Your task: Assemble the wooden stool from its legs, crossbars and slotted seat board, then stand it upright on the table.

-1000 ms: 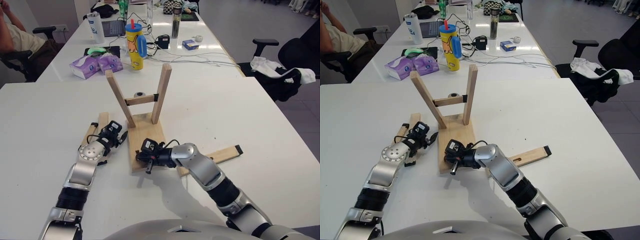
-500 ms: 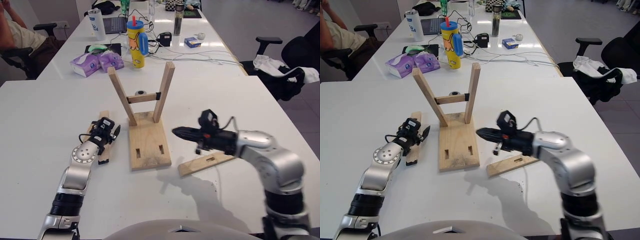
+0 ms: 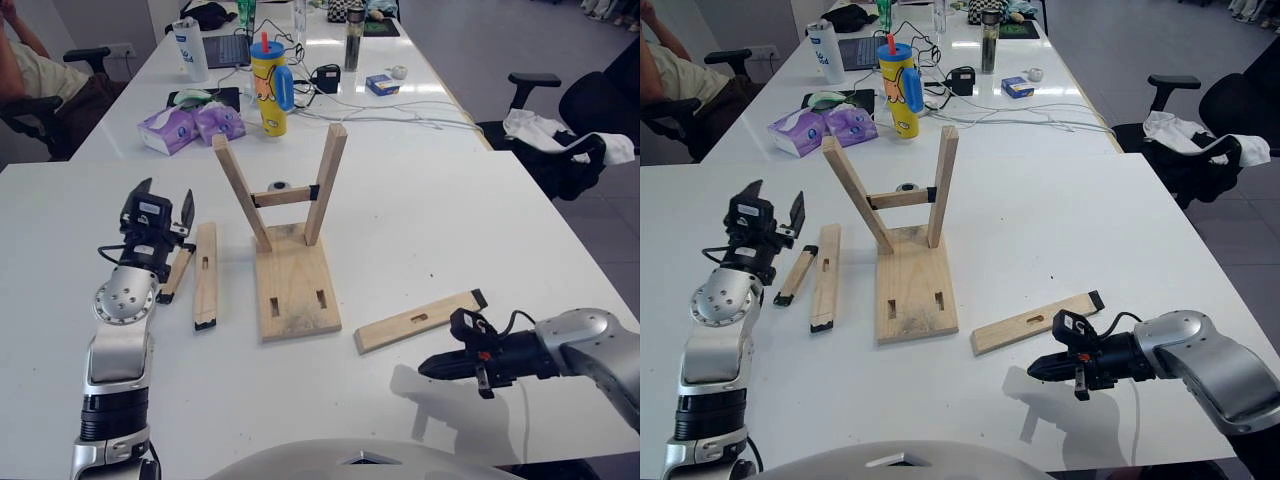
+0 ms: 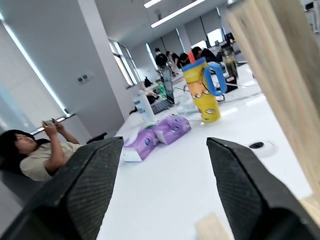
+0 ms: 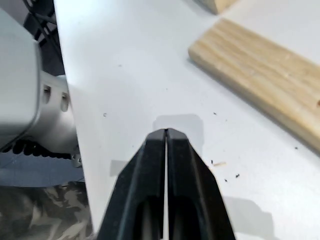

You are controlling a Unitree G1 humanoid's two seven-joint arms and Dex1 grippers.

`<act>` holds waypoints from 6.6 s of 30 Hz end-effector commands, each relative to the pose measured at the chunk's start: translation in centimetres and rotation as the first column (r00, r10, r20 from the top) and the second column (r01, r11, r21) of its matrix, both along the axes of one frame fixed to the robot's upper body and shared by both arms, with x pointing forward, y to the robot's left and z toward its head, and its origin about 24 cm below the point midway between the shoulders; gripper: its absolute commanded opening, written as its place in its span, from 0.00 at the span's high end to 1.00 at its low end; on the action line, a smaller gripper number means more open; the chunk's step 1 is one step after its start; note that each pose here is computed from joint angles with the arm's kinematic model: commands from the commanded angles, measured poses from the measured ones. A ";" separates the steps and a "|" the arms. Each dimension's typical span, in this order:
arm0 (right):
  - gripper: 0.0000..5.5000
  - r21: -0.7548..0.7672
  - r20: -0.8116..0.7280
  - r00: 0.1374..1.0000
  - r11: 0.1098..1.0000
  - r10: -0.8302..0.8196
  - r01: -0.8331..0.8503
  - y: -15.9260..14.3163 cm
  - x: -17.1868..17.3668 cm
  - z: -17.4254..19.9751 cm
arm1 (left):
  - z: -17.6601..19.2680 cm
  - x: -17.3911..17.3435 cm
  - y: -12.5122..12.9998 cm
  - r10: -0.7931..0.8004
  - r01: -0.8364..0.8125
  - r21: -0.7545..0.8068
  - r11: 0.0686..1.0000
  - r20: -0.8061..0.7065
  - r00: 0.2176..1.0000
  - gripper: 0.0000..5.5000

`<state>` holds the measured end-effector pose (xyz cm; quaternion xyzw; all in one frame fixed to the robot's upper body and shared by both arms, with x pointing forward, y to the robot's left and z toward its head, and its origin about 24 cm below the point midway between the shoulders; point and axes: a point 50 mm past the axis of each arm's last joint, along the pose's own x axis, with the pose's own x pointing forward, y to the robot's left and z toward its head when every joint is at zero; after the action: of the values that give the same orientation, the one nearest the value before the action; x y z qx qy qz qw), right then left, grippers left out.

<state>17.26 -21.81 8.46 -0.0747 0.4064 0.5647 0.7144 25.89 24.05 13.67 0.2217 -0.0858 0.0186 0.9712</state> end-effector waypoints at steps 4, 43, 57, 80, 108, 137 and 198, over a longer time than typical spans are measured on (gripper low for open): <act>1.00 0.046 0.042 0.997 0.997 -0.057 0.055 2.3 1.1 -2.9 | 1.6 -0.1 4.3 0.148 -0.149 0.074 0.986 0.030 0.989 0.43; 1.00 0.449 0.389 0.346 0.503 -0.854 0.738 8.7 14.5 -0.3 | -8.4 -3.1 3.3 0.054 -0.099 -0.059 0.993 -0.527 0.848 0.43; 1.00 0.647 0.307 0.202 0.360 -0.930 0.672 5.6 14.4 3.4 | -11.6 -2.8 5.8 -0.164 -0.172 -0.396 0.902 -0.683 0.712 0.48; 0.79 0.874 0.046 0.408 0.235 -0.912 0.425 6.4 13.5 10.2 | 8.1 2.0 -1.2 -0.255 0.271 -0.071 0.960 0.172 0.951 0.76; 0.61 0.910 -0.264 0.808 0.143 -0.527 0.390 10.8 11.5 13.5 | 4.6 0.4 -12.1 -0.778 0.778 0.006 0.628 0.003 0.628 0.76; 0.92 0.721 0.111 0.601 0.480 -0.791 0.500 -0.2 10.9 8.4 | 3.1 -0.3 -10.7 -0.707 0.677 -0.293 0.675 0.006 0.708 0.44; 0.92 0.475 0.374 0.527 0.646 -0.763 0.598 -0.6 9.7 -4.4 | 1.5 0.2 -10.2 -0.698 0.646 -0.349 0.679 -0.034 0.715 0.44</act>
<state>28.16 -22.66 8.32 0.0285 -0.0115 0.2516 0.9673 26.06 13.54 15.12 0.0148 -0.0753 -0.3534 0.9323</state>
